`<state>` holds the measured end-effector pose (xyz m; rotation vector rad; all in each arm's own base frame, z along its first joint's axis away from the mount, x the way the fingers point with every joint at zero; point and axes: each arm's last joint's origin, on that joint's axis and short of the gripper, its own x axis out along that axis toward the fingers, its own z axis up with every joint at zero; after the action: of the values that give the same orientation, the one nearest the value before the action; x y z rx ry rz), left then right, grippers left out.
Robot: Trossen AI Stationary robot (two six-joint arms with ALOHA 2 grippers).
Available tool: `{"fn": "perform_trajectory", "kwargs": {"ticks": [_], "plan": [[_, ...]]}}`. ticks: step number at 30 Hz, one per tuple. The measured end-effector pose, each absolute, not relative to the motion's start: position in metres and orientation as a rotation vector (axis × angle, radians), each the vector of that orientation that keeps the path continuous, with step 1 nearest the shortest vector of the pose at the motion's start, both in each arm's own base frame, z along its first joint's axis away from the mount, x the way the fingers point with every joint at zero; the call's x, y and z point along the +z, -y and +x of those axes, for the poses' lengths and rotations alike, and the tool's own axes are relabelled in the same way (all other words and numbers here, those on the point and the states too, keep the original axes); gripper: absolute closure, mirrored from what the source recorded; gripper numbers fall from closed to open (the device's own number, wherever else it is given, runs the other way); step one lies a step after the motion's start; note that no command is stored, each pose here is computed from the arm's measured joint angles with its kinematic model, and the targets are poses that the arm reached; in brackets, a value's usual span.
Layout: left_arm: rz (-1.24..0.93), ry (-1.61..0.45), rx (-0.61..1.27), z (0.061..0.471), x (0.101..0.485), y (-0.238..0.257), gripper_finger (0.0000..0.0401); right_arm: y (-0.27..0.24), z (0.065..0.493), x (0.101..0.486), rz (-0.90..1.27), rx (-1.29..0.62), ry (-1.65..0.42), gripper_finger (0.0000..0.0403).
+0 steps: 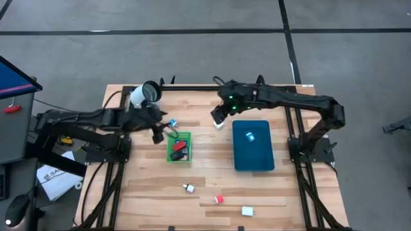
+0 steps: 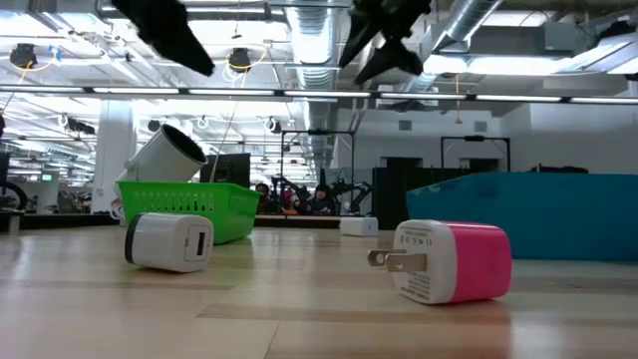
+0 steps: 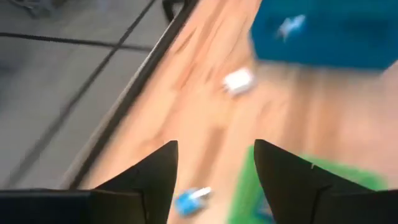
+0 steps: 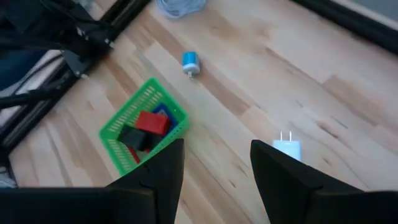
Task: Pick & Place Office items
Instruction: Put the blue charger adapter into the blue bin
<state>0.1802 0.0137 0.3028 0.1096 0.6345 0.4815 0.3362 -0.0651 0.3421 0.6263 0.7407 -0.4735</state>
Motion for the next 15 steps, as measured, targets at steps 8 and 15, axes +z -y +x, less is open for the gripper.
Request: {"fn": "perform_trajectory", "kwargs": {"ticks": [8,15], "plan": [[0.370,-0.969,0.256,0.215,0.292,-0.065,0.0167,0.059,0.303,0.373,0.622,-0.518,-0.669,0.0212],[0.384,-1.298,-0.028,0.217,0.249,-0.108,0.0166,0.047,0.278,0.397,0.654,-0.504,-0.585,0.0204]]}}
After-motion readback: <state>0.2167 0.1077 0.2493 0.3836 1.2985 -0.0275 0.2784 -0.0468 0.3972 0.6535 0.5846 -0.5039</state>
